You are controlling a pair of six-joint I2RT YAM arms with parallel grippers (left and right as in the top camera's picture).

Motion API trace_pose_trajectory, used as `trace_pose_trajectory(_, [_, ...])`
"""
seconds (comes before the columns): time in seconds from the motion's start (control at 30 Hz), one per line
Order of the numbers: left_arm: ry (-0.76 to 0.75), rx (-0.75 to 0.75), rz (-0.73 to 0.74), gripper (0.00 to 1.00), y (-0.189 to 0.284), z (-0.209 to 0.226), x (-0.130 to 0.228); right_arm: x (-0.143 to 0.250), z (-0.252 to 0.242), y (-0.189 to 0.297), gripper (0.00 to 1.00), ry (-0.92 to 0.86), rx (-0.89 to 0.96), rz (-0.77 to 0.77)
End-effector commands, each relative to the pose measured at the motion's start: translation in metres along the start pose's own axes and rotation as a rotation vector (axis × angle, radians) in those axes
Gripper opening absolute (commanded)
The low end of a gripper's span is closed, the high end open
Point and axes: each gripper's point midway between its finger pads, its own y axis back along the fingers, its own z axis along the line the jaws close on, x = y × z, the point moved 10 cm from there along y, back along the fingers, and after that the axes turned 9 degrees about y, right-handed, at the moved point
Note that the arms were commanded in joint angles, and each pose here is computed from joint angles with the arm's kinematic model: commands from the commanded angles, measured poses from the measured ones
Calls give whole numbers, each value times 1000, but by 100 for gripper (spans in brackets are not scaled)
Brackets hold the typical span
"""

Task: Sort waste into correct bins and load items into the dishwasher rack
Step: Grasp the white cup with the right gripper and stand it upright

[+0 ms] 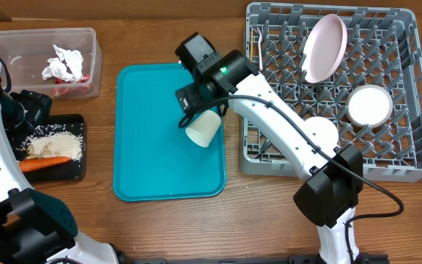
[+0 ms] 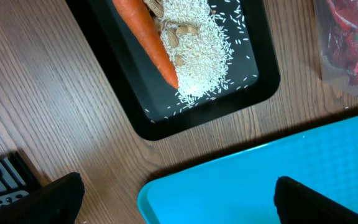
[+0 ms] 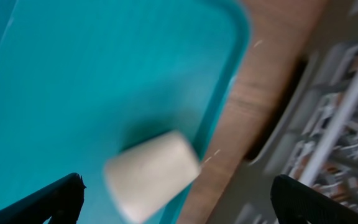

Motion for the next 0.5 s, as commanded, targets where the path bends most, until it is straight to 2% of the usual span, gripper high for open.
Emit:
trace_pose_trajectory(0.0, [-8,-18,10,100,-6,-3,2,-11,-20,12,100,-38,116,-86])
trace_pose_trajectory(0.1, [-7,-18,10,100,-6,-3,2,-12,-23,7,100,48,86,-80])
trace_pose_trajectory(0.23, [-8,-18,10,100,-6,-3,2,-10,-24,0,100,105,-60,-64])
trace_pose_trajectory(0.47, [-7,-18,10,100,-6,-3,2,-7,-25,-5,100,33,-239,-39])
